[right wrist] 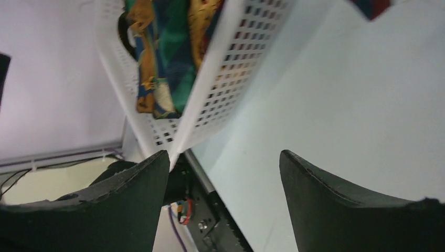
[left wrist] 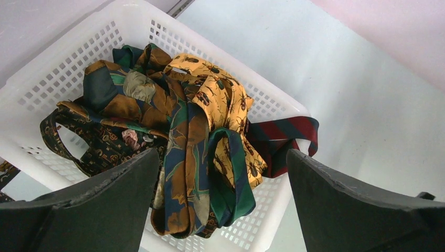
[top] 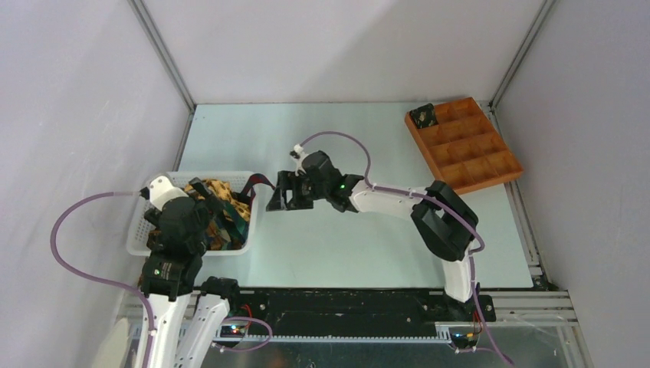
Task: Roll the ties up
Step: Move the storage box to the corner of the board, then move the bin to the center of the board.
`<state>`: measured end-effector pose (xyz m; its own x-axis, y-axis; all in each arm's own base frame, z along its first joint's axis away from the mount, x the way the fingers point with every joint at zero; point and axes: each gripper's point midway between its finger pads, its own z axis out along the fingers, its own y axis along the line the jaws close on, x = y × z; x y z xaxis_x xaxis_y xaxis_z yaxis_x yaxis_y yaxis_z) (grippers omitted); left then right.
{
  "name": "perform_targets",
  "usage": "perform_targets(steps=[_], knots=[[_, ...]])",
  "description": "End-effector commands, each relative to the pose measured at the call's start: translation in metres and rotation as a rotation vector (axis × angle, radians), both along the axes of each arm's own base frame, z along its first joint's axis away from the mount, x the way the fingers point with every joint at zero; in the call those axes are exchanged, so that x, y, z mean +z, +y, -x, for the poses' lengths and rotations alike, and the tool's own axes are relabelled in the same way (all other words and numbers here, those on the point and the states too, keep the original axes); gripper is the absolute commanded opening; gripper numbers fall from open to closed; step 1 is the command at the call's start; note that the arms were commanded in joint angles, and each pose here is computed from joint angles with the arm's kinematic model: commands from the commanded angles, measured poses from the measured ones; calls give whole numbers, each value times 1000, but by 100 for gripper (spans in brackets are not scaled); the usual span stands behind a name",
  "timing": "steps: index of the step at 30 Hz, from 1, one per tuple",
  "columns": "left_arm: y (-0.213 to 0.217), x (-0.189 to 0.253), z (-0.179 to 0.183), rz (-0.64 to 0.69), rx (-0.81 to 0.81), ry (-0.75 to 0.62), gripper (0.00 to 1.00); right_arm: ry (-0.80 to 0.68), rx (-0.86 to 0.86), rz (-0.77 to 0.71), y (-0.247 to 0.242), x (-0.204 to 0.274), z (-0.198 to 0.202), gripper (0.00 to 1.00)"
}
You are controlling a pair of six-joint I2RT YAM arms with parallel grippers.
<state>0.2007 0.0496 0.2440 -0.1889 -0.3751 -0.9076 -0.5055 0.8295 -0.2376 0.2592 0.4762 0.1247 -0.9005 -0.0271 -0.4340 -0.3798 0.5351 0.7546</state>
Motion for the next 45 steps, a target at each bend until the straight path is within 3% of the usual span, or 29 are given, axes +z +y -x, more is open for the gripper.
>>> perform_targets(steps=[1,6,11,19,27,40,45], knots=[[3,7,1,-22,3,-22,98,-29,61,-145,37,38,11,79],[3,7,1,-20,1,-26,98,17,76,-129,60,24,20,77],[4,8,2,-23,8,-31,98,64,-13,-124,71,4,5,67],[2,7,-1,-21,-6,-25,98,58,-42,-115,83,-9,-9,60],[2,6,-2,-23,-8,-16,98,52,-47,-104,92,-16,-15,44],[2,5,-2,-22,-10,-16,98,47,-65,-67,104,-24,-18,37],[1,6,-1,-19,-12,-24,98,43,-92,-56,100,-24,-22,27]])
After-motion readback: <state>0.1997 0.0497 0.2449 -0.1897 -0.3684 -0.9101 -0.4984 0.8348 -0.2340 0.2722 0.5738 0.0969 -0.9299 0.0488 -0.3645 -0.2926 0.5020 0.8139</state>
